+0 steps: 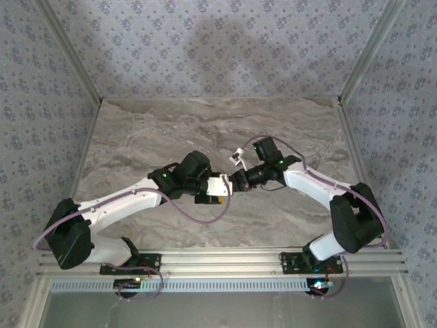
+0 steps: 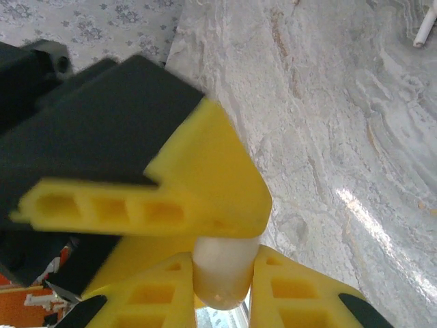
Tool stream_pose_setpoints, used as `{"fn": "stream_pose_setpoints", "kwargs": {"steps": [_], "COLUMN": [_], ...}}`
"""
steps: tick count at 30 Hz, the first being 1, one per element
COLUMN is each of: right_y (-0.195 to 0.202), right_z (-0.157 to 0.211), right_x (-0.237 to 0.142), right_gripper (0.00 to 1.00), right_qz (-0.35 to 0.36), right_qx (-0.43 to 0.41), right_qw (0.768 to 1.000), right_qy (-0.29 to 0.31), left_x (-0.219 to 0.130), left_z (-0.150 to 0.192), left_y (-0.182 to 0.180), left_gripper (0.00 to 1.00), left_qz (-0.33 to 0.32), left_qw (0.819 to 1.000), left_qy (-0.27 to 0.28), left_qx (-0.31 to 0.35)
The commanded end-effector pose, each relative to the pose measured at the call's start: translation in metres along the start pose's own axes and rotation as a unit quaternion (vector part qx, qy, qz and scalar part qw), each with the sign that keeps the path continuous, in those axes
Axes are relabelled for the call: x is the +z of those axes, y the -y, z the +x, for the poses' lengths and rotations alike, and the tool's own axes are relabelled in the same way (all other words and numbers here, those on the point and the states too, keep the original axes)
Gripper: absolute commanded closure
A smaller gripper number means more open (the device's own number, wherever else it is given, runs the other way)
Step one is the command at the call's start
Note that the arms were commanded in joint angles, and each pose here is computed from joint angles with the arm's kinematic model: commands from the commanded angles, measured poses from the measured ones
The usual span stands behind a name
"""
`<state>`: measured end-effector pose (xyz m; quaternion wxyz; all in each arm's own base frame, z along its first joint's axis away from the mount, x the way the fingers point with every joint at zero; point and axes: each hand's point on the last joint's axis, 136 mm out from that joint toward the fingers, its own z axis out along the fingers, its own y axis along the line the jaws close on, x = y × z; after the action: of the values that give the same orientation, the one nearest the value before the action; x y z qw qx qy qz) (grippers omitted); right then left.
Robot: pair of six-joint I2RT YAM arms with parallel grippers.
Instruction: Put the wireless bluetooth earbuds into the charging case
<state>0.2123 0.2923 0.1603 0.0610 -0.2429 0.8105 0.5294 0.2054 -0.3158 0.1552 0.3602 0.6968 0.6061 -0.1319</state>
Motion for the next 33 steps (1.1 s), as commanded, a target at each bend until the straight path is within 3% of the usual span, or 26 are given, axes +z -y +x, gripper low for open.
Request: {"fn": "stream_pose_setpoints", "kwargs": {"steps": [1,4,9,13,17,23,30,33], "right_y": [-0.001,0.006,0.017,0.019,0.012,-0.01,-0.04,-0.05], "right_z": [-0.007,-0.016,-0.033,-0.04,-0.043,-0.042,-0.019,-0.013], "right_x": [-0.011,-0.029,-0.071,-0.1,-0.121,-0.132,-0.114,-0.106], "right_gripper": [0.82,0.85,0.85,0.85,0.85,0.83,0.81,0.81], "right_qz": [0.022,0.06,0.129,0.167,0.173,0.184,0.112,0.084], "right_qx": [-0.03,-0.067,-0.131,-0.187,-0.244,-0.351,-0.502,-0.53], "right_qw": [0.999,0.993,0.966,0.94,0.924,0.886,0.833,0.822], "right_qy": [0.026,0.073,0.18,0.23,0.239,0.242,0.205,0.188], "left_x": [-0.016,-0.025,-0.043,-0.049,-0.056,-0.066,-0.068,-0.069], "left_z": [-0.025,-0.024,-0.026,-0.02,-0.02,-0.031,-0.045,-0.048], "left_y": [-0.03,-0.045,-0.065,-0.078,-0.081,-0.074,-0.052,-0.044], "left_gripper": [0.3,0.22,0.22,0.23,0.26,0.28,0.35,0.39], "left_qz": [-0.067,-0.095,-0.124,-0.127,-0.091,-0.076,-0.007,0.012], "left_qw": [0.996,0.989,0.975,0.959,0.941,0.93,0.931,0.933], "left_qy": [0.062,0.09,0.136,0.177,0.236,0.295,0.325,0.329], "left_qx": [-0.023,-0.067,-0.124,-0.179,-0.226,-0.206,-0.168,-0.148]}}
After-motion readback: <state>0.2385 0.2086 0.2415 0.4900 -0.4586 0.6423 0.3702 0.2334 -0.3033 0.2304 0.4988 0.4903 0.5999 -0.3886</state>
